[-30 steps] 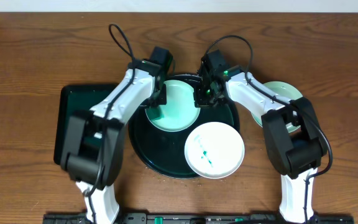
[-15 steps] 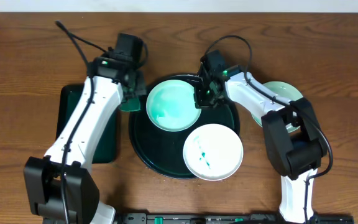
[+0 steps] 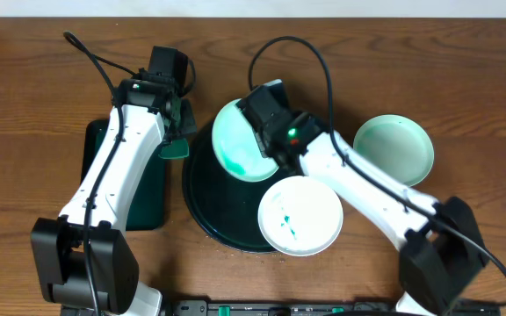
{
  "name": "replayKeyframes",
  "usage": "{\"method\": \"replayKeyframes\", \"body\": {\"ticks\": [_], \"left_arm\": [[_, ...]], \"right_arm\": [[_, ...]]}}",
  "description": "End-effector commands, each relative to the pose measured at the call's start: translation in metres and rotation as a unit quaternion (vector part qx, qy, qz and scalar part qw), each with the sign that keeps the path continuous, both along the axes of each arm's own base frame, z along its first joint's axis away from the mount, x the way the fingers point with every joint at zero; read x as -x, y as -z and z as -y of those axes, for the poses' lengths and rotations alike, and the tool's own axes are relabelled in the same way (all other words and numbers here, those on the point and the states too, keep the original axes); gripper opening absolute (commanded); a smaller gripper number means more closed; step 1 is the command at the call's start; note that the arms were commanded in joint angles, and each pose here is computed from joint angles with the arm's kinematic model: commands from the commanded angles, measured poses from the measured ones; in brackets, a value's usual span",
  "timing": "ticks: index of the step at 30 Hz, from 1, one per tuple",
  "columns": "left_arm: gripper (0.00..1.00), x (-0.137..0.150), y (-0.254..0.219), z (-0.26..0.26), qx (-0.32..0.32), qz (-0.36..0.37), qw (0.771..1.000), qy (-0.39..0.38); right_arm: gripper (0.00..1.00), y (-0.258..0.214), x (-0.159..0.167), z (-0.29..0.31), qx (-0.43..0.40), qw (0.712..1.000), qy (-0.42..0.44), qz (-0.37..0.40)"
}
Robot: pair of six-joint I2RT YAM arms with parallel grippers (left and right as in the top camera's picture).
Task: Clean dirty plates on tray and stack at the side
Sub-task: 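Carry the plate right with the right gripper and stack it on the cleaned plate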
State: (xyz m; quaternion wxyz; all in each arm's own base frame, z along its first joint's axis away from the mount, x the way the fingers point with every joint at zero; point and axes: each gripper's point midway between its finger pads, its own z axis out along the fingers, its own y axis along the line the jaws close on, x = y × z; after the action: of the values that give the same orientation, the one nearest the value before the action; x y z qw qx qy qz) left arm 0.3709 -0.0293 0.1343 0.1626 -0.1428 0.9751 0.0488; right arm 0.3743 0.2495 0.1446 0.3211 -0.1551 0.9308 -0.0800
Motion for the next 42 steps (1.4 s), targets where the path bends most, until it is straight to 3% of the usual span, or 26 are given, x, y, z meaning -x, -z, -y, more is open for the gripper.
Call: {"method": "replayKeyframes", "body": {"ticks": [1, 7, 18, 27, 33, 38, 42], "left_arm": [[0.07, 0.003, 0.005, -0.002, -0.002, -0.008, 1.0, -0.004], [0.07, 0.003, 0.005, -0.002, -0.002, -0.008, 1.0, -0.004], [0.07, 0.003, 0.005, -0.002, -0.002, -0.008, 1.0, -0.004], [0.07, 0.003, 0.005, -0.002, -0.002, -0.009, 1.0, -0.004], [0.07, 0.003, 0.005, -0.002, -0.002, -0.009, 1.0, -0.004], [0.07, 0.003, 0.005, -0.002, -0.002, -0.009, 1.0, -0.004], [0.07, 0.003, 0.005, -0.002, -0.004, -0.009, 1.0, -0.005]], "right_arm": [[0.01, -0.062, -0.005, 0.023, 0.098, 0.987, 0.025, 0.123], [0.01, -0.117, 0.01, 0.034, 0.17, 0.961, 0.043, 0.212], [0.01, -0.173, 0.031, 0.043, 0.26, 0.906, 0.103, 0.317], [0.01, -0.177, 0.033, 0.042, 0.26, 0.903, 0.108, 0.324], [0.01, -0.138, 0.022, 0.03, 0.198, 0.947, 0.045, 0.249], [0.01, -0.076, 0.013, 0.03, 0.053, 0.994, 0.022, 0.097], [0.01, -0.047, 0.005, 0.032, -0.073, 0.997, -0.002, -0.019]]}}
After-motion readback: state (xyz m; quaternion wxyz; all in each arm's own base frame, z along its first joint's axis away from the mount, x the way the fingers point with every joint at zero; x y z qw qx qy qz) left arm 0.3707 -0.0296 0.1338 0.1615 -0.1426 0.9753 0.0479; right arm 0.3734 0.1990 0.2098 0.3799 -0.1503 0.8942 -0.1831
